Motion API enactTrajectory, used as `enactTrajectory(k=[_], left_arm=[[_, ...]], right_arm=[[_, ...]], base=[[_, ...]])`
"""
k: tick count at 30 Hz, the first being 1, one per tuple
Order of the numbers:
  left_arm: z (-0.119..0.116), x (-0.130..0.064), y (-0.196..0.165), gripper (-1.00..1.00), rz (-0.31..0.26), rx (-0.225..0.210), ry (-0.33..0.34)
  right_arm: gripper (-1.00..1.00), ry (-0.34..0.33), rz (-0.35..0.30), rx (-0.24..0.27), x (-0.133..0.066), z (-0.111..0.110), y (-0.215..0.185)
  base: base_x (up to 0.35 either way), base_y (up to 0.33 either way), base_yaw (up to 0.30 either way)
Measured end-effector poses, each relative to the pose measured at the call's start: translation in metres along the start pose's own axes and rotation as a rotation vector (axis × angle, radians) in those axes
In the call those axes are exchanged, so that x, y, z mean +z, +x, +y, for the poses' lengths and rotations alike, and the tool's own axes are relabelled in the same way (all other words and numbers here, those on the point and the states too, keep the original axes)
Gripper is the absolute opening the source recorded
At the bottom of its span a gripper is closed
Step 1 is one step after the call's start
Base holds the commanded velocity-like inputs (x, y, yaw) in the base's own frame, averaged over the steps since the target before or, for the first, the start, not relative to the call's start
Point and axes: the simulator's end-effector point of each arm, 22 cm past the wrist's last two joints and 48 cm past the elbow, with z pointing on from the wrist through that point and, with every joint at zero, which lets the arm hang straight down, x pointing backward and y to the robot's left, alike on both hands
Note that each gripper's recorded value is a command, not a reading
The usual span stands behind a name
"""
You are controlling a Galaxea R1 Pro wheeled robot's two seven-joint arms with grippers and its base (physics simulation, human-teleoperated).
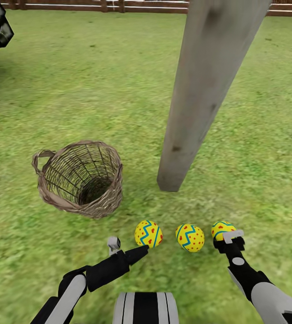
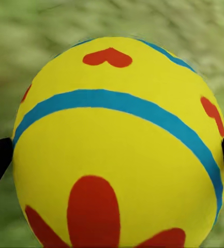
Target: Take the three Easter eggs out of the wicker basket on the lawn in the garden, then place them on the lawn next to a single tree (choose any tree) so that all three eggs are next to the same tree and none are left in the basket.
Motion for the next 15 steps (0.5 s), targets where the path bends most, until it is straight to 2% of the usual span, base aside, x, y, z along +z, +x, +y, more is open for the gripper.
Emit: enactTrajectory(k=[15], left_arm=[[-0.026,0.0,-0.004,1.0,-0.003,0.053,0.023]], right_arm=[[1.0,0.021,-0.061,0.02,-0.011,-0.016,-0.035]], base=[[0.0,0.0,0.0]])
